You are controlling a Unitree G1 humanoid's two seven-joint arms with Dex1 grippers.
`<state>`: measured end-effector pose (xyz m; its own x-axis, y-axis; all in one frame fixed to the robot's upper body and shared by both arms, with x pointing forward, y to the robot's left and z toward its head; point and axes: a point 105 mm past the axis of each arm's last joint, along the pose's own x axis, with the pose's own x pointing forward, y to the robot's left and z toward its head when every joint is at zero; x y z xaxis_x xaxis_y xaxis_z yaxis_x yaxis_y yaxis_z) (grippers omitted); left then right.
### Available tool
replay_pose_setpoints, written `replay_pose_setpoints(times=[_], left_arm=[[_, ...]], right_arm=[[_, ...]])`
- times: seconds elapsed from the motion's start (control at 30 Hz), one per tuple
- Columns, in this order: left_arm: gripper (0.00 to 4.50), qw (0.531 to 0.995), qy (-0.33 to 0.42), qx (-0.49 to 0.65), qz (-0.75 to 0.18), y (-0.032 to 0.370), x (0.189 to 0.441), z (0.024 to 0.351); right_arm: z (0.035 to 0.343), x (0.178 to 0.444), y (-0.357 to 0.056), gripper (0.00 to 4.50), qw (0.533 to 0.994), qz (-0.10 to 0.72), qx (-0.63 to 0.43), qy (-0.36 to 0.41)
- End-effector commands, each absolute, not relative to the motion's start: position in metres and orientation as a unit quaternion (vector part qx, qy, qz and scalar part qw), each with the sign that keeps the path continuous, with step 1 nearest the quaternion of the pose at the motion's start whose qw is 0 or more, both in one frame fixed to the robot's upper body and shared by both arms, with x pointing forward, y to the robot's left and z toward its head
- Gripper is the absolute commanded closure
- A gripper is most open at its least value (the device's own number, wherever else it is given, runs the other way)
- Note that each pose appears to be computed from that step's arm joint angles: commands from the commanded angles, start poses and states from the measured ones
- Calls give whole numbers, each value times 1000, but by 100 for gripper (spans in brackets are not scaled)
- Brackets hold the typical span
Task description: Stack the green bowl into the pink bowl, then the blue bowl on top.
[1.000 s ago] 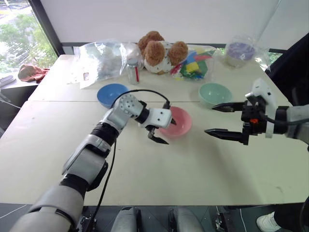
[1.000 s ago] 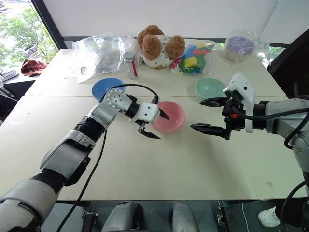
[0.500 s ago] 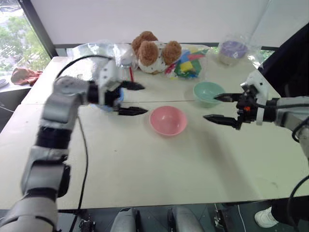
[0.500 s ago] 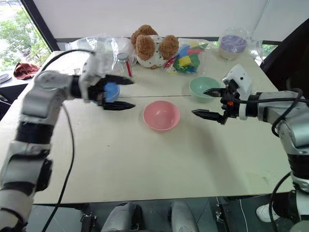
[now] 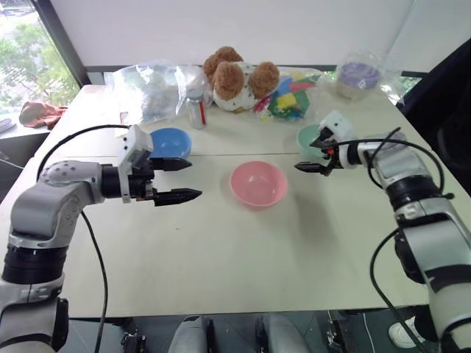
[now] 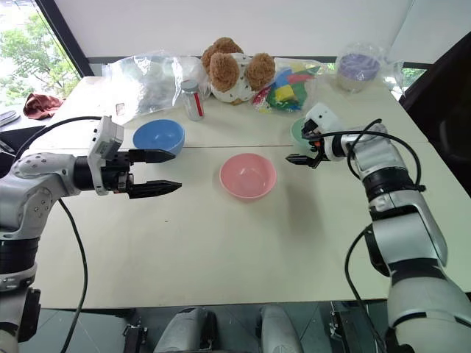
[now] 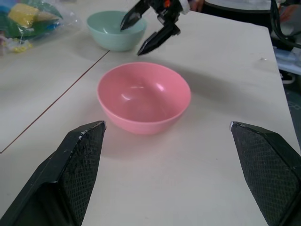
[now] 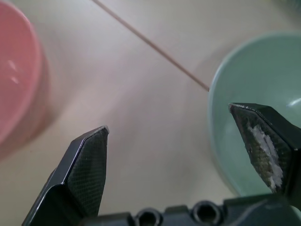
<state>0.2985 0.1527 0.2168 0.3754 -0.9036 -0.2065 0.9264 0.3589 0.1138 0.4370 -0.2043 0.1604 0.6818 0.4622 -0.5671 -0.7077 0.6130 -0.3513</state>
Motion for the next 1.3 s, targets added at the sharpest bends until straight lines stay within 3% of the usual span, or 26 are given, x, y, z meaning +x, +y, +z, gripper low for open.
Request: replay_pose_setpoints(times=[0.03, 0.07, 0.17, 0.37, 0.4, 0.53, 0.63, 0.77, 0.83, 0.93, 1.07, 1.3], left_arm=[[13, 825, 29, 123, -551, 152, 292, 229], [13, 827, 29, 123, -548, 153, 291, 229], [0, 831, 29, 123, -542, 155, 287, 228], [0, 836, 27, 120, -534, 154, 285, 228], [0, 837, 26, 120, -533, 154, 285, 228], [0, 841, 22, 117, -528, 154, 287, 230], [0, 845, 20, 113, -523, 157, 289, 234], [0, 848, 21, 107, -518, 161, 292, 236], [0, 850, 21, 105, -516, 162, 294, 237], [0, 850, 20, 103, -516, 161, 295, 237], [0, 850, 19, 103, -517, 159, 295, 237], [0, 852, 20, 103, -513, 159, 289, 236]], right_arm=[[164, 445, -208, 0, 867, 312, -321, 217], [161, 446, -210, 0, 862, 304, -340, 224], [157, 448, -213, 92, 859, 287, -356, 230], [168, 453, -212, 414, 870, 275, -350, 212], [171, 453, -213, 445, 871, 272, -351, 208], [191, 455, -218, 445, 870, 266, -370, 185], [223, 446, -204, 445, 853, 338, -369, 150], [245, 388, -154, 445, 725, 577, -361, 105], [241, 357, -133, 445, 668, 640, -366, 98], [229, 323, -109, 445, 619, 688, -365, 99], [216, 310, -99, 445, 596, 701, -375, 111], [202, 336, -92, 445, 582, 644, -488, 91]])
